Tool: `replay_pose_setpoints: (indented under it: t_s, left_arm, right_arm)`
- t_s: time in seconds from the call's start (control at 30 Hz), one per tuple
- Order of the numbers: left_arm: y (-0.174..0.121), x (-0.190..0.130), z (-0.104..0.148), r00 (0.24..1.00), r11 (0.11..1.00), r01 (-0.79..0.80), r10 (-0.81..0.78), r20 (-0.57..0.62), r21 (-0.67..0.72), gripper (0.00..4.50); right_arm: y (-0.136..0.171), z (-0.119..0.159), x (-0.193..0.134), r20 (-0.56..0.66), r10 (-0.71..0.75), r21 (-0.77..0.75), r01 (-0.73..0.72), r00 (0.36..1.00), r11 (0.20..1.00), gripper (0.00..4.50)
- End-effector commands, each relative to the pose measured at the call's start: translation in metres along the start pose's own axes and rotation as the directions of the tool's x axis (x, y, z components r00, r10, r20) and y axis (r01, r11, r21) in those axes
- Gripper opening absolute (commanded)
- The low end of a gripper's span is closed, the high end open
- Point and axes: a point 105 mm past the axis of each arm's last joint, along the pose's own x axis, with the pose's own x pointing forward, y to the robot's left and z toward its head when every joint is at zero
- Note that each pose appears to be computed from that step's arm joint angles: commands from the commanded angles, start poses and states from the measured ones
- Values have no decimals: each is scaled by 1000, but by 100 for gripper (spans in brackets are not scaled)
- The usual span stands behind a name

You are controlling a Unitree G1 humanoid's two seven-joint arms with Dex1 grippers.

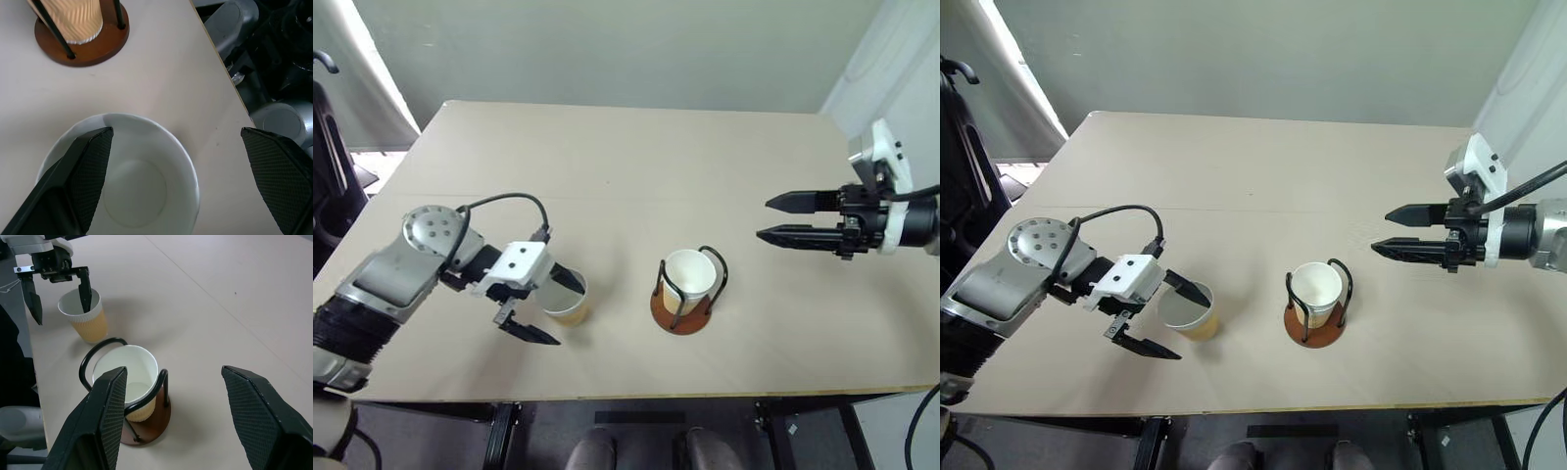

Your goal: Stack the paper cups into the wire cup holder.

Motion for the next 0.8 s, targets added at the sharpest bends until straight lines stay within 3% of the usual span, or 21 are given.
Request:
replay_pose_setpoints:
  t_s: [0.03,0.1,0.43,0.8]
  left_arm:
    - [0,-3,7,1000,999,11,-12,17,42,414]
    - [1,-2,8,1000,999,5,-6,27,45,364]
    - [4,-5,12,999,999,-5,3,45,36,6]
    - [6,-9,13,999,1000,-10,9,44,22,2]
  right_arm:
    - [3,1,-3,34,4,-67,-2,999,998,309]
    - [4,-3,-5,50,20,-86,-15,999,996,309]
    - [4,-19,-13,56,85,-159,-75,995,984,309]
    - [13,-30,-11,84,172,-261,-145,982,954,309]
